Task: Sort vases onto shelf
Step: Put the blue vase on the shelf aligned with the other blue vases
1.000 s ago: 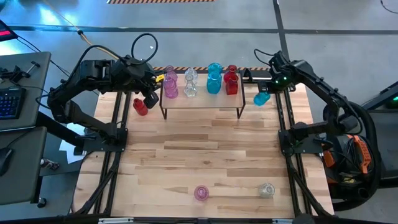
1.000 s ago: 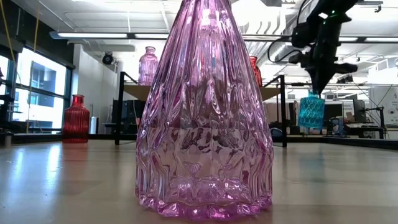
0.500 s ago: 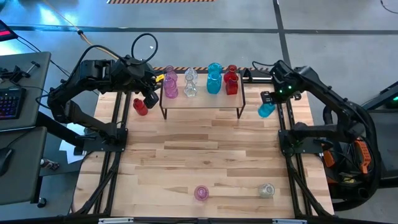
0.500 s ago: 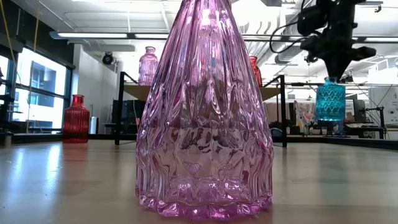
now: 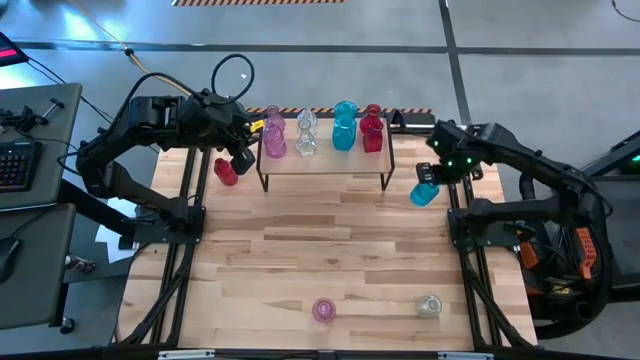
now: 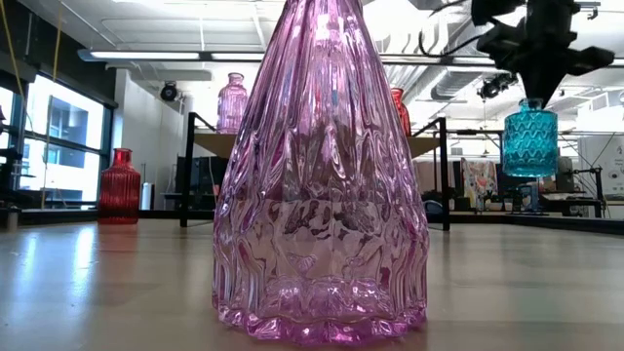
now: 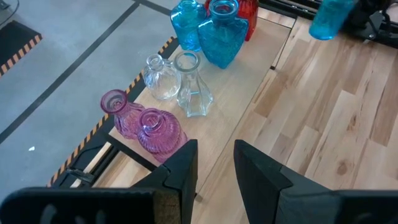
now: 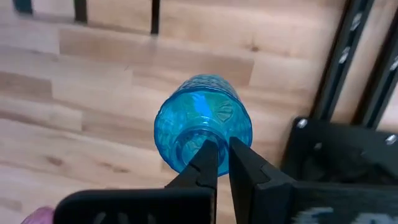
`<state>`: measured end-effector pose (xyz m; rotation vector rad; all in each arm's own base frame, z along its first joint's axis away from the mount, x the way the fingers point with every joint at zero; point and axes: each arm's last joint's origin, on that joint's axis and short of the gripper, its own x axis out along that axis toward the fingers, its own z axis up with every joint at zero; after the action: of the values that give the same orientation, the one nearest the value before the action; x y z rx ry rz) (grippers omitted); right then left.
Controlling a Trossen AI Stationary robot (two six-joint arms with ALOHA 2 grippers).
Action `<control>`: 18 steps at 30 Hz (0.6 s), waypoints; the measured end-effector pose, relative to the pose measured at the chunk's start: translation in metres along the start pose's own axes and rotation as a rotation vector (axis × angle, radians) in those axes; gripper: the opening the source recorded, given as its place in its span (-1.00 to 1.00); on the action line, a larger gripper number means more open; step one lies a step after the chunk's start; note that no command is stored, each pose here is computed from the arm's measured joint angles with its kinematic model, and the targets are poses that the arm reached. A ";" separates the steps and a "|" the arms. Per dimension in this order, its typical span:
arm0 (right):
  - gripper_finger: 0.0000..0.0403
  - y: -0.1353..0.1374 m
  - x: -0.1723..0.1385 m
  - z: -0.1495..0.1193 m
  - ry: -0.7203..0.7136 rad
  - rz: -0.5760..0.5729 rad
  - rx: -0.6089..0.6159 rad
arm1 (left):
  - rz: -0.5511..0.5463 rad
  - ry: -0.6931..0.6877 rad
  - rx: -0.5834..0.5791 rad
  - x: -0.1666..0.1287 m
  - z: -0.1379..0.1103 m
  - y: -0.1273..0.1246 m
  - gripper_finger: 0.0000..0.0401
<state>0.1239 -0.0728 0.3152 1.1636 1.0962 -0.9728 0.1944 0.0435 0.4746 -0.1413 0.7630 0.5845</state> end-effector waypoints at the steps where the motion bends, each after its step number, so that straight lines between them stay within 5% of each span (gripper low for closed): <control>1: -1.00 0.003 0.000 -0.004 0.010 0.005 0.005 | 0.000 0.000 0.000 0.000 0.000 0.000 -0.52; 18: -1.00 0.050 0.002 -0.069 0.057 0.177 0.061 | -0.061 0.017 0.003 0.000 -0.001 -0.002 -0.52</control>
<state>0.1632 0.0033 0.3194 1.3218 0.9960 -0.8448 0.1950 0.0418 0.4741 -0.1661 0.7732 0.5247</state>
